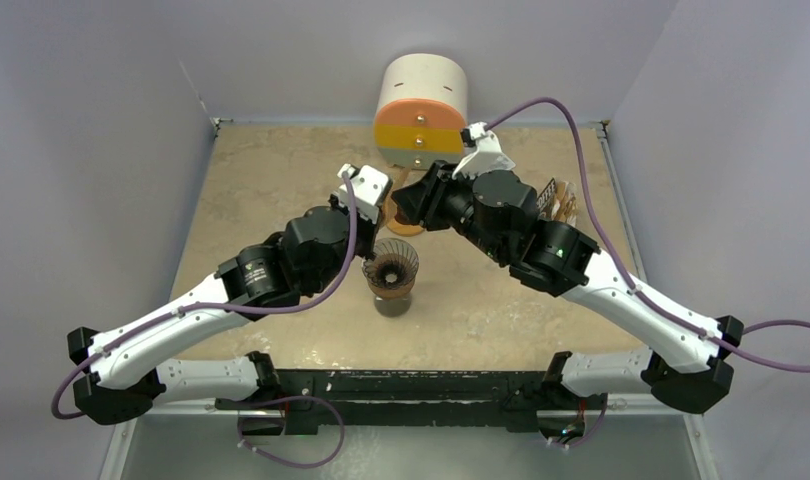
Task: Place the coffee filter in the dripper
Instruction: Place the coffee filter in the coffee dripper.
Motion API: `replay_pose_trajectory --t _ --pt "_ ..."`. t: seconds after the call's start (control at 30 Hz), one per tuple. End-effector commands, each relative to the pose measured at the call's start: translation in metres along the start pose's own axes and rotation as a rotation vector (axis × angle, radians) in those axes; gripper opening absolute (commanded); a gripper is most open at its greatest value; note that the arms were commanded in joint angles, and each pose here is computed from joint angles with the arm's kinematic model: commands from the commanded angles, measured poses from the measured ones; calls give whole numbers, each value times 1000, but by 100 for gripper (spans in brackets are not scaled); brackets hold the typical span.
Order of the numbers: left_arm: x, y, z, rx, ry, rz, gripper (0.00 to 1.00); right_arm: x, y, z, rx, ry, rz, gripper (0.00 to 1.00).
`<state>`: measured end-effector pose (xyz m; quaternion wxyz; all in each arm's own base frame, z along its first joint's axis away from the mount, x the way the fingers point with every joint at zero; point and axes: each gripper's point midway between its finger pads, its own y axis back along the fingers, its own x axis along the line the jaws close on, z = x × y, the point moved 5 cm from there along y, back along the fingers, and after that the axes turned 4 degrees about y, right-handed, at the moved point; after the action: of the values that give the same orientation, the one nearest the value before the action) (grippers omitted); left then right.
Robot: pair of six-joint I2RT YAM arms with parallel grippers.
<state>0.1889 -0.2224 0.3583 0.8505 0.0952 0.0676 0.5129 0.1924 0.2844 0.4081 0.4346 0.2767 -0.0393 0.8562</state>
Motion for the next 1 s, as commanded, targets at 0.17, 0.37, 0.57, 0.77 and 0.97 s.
replay_pose_trajectory --t 0.17,0.37,0.57,0.77,0.97 --pt "-4 22 21 5 131 -73 0 8 5 -19 92 -24 84 31" --pt "-3 24 21 4 137 -73 0 4 8 -24 101 -44 76 30" --pt "-2 24 19 10 127 -70 0 0 4 -25 87 -85 40 35" --pt "-2 25 19 7 127 -78 0 2 -3 -31 105 -120 29 34" --pt "-4 27 20 1 130 -94 0 1 -8 -41 142 -135 20 32"
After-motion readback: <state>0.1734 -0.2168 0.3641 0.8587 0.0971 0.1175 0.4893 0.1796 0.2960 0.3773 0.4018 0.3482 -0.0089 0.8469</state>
